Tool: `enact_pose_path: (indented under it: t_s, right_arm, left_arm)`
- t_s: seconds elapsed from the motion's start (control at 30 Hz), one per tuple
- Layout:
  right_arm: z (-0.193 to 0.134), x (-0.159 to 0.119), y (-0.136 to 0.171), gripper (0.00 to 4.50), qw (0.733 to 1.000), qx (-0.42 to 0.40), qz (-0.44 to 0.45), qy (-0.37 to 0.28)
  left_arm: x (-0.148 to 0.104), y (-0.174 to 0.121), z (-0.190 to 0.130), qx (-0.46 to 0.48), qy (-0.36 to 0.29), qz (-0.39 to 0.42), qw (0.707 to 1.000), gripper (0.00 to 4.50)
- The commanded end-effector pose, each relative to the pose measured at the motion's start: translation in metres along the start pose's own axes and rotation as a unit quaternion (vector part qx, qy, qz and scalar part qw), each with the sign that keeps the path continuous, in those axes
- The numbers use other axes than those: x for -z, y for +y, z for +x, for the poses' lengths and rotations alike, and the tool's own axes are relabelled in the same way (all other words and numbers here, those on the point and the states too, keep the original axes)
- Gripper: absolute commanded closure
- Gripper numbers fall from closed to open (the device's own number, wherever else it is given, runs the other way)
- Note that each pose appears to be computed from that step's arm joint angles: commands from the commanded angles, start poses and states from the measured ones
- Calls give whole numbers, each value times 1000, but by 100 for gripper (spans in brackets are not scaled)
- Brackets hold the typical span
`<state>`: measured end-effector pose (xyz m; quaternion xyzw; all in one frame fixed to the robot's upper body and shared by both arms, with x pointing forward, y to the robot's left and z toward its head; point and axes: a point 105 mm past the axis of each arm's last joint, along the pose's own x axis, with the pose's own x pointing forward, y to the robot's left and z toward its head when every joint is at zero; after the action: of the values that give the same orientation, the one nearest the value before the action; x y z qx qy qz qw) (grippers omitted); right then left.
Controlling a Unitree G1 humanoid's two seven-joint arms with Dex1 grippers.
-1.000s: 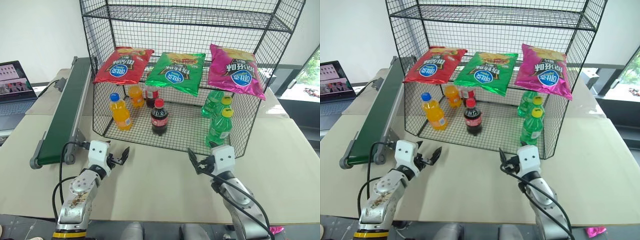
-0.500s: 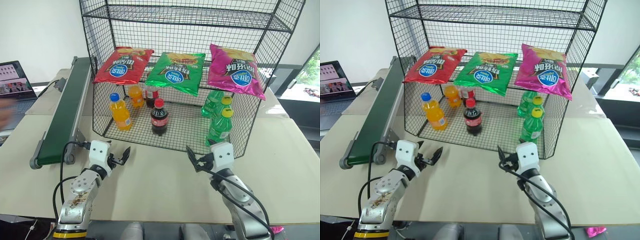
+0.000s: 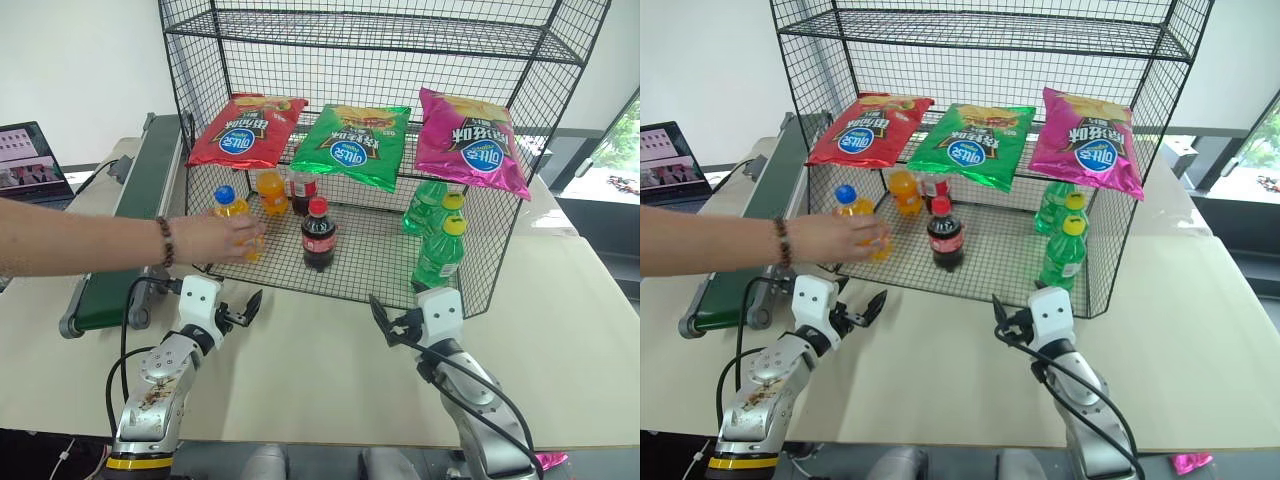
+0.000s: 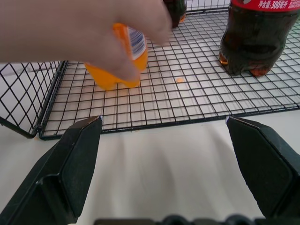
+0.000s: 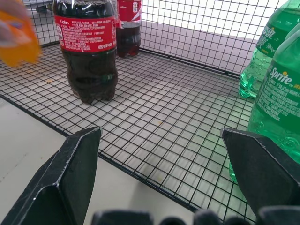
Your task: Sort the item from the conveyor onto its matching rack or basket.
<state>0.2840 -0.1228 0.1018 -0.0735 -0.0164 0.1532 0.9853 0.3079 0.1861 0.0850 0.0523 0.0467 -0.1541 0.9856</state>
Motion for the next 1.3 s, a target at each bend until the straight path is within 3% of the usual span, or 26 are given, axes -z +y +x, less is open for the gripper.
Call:
enact_pose_path:
  t_s: [0.03,0.73,0.93,1.17,1.3]
  right_arm:
    - [0,-11,-2,0,1000,5,-7,-29]
    - [3,-15,1,0,999,-2,-12,-35]
    - [3,-19,0,0,999,-16,-14,-38]
    - [13,-43,0,0,994,-97,-6,-55]
    - [16,-68,16,0,976,-205,22,-73]
  left_arm:
    - [-13,2,0,0,-25,6,1000,3]
    - [-20,-2,7,-2,-37,2,999,3]
    - [-25,6,-3,9,-49,3,999,3]
    - [-66,24,-22,-1,-126,-22,992,3]
    - [-83,51,-41,-76,-156,-40,984,3]
